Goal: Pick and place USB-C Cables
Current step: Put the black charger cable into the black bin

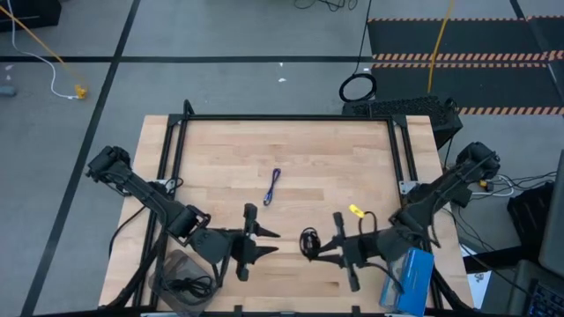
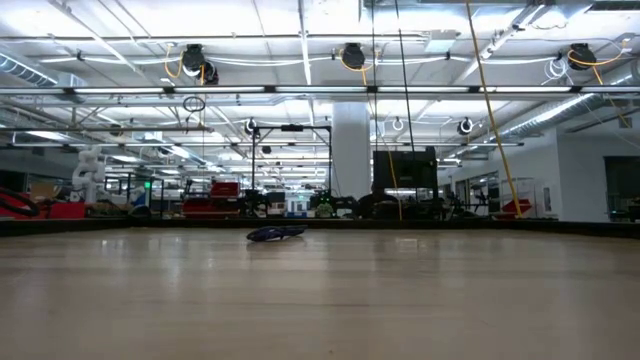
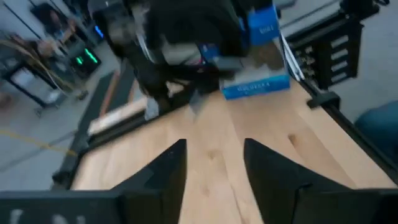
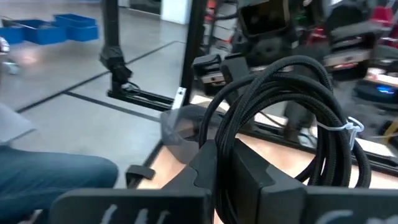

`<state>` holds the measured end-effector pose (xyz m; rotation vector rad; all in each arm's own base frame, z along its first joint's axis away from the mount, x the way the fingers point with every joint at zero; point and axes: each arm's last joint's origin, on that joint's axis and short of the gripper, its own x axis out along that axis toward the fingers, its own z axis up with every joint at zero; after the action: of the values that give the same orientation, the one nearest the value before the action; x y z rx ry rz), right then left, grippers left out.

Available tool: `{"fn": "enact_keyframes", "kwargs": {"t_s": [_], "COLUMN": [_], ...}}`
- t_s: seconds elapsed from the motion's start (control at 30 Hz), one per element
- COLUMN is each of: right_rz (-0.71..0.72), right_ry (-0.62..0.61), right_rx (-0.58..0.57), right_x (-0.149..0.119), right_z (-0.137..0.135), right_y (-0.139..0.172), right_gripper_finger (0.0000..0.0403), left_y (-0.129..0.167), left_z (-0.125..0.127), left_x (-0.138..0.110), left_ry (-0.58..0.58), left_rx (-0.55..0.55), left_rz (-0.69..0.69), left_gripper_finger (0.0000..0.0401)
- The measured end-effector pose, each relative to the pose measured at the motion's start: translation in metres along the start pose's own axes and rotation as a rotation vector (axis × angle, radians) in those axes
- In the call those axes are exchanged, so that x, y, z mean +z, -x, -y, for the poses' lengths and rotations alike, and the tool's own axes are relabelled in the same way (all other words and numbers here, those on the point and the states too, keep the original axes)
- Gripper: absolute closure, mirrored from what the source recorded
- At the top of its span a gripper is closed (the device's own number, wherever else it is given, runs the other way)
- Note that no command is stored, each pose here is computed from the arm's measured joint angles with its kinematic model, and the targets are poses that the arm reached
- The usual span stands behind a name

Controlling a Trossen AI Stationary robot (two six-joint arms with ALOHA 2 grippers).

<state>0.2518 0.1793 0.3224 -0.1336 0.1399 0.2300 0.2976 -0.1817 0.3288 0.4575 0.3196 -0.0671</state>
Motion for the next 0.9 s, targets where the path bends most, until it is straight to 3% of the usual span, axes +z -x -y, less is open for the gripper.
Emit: {"fn": "enact_keyframes", "kwargs": {"t_s": [0.27,0.43,0.63,0.9], "right_rz": [0.029,0.026,0.015,0.005], "right_ry": [-0.038,-0.069,-0.124,-0.169], "right_rx": [0.116,0.163,0.196,0.225], "right_x": [-0.012,-0.023,-0.028,-0.029], "right_z": [0.011,0.02,0.031,0.033], "right_y": [-0.03,-0.047,-0.055,-0.056], "right_gripper_finger": [0.0387,0.0387,0.0387,0.0387], "left_y": [-0.001,-0.003,-0.016,-0.028], "left_z": [-0.003,0.0,0.012,0.021], "left_x": [0.007,0.009,0.003,-0.001], "left_ry": [-0.053,-0.083,-0.203,-0.328], "left_rx": [0.036,0.006,-0.061,-0.06], "left_rz": [0.062,0.093,0.107,0.116], "left_gripper_finger": [0.0142,0.0109,0.0112,0.0158]}}
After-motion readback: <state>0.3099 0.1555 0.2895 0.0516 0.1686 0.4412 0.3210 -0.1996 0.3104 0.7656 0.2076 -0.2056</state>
